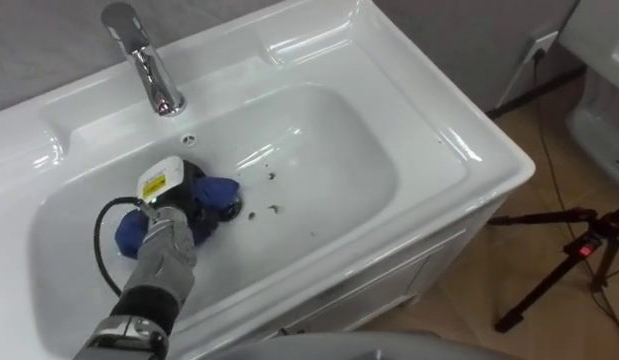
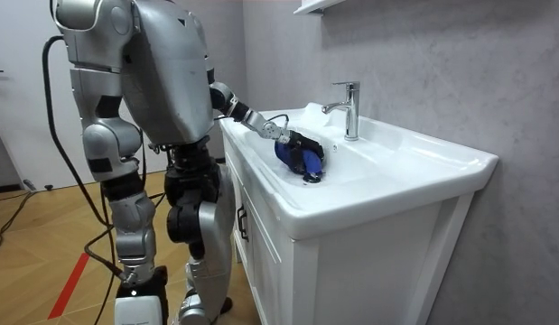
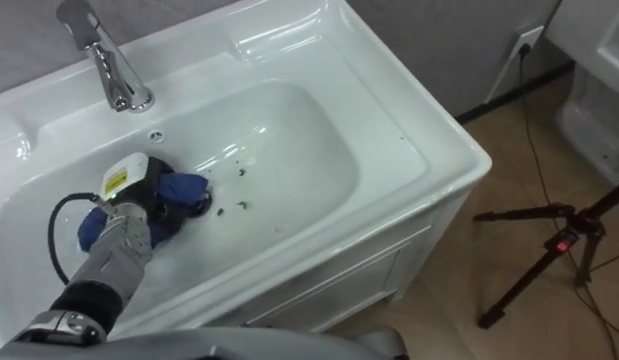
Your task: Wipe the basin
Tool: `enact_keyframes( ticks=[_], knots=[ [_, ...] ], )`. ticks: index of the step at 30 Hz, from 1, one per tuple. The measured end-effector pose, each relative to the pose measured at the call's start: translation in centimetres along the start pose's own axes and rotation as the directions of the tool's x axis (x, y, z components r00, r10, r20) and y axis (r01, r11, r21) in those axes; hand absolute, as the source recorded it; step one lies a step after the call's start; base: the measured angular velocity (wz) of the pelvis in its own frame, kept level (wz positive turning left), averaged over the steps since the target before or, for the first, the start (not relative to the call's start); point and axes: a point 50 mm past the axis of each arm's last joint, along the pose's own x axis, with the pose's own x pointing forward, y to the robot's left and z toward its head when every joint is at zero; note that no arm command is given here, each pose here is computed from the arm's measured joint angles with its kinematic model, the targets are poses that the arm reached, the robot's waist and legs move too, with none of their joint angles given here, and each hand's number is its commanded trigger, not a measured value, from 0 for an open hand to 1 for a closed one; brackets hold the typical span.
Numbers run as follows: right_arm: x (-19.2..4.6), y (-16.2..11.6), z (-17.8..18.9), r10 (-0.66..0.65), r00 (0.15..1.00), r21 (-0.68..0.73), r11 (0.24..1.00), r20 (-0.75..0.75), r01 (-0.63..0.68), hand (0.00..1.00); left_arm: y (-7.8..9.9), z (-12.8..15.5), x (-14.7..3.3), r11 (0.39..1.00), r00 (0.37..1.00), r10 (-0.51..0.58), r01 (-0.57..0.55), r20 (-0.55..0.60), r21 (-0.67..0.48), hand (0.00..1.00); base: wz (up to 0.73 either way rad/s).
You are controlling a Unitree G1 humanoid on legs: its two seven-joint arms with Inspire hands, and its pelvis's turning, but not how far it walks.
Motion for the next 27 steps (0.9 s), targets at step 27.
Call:
enact_keyframes(
  ticks=[27],
  knots=[
    [-0.2, -1.1, 1.4, -0.029, 1.0, -0.048, 0.998, -0.001, 0.029, 0.0, -0.9, -4.6, -1.8, 0.991, 0.98, 0.136, -0.136, -0.143, 0.01, 1.0, -0.03]
  ],
)
